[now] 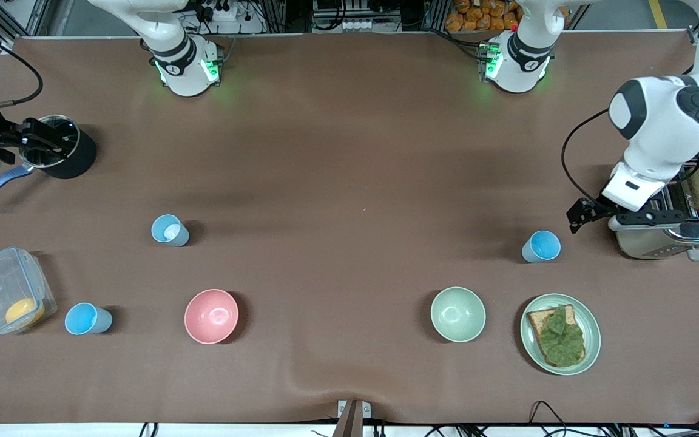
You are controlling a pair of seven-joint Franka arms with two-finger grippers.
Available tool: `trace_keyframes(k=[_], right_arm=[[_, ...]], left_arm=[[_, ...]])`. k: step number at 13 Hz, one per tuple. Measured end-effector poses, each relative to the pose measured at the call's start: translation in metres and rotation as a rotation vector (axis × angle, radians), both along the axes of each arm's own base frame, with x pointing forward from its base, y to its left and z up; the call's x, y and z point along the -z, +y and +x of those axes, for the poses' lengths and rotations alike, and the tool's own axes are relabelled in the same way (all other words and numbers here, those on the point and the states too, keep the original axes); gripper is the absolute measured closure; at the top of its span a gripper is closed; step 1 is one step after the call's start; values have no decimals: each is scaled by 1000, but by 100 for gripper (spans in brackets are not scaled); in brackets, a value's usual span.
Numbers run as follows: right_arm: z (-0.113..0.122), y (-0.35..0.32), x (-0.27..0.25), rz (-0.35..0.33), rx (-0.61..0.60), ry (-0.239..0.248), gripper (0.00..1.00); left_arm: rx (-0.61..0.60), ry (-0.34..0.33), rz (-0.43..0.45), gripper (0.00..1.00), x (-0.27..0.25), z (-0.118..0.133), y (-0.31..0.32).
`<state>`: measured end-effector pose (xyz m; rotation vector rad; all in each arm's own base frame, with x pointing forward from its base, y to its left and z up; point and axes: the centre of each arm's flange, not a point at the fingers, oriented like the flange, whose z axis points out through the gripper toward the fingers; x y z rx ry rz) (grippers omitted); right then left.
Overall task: Stack blue cups with both arms
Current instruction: 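Reach the left gripper down to the blue cup beside the toaster and grasp it, then reach the right gripper to the blue cup holding white object, grasp it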
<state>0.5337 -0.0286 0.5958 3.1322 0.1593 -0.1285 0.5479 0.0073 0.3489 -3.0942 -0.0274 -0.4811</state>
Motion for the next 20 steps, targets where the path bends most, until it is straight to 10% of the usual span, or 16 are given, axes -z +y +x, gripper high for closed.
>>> trace_keyframes(k=[12,20], right_arm=[[19,35,37,47,-51,44,0],[80,104,213,37,-142,147,0]], left_arm=[[5,-78,-12,0,77,-6,-2],[6,-61,-16,0,106,-11,-3]])
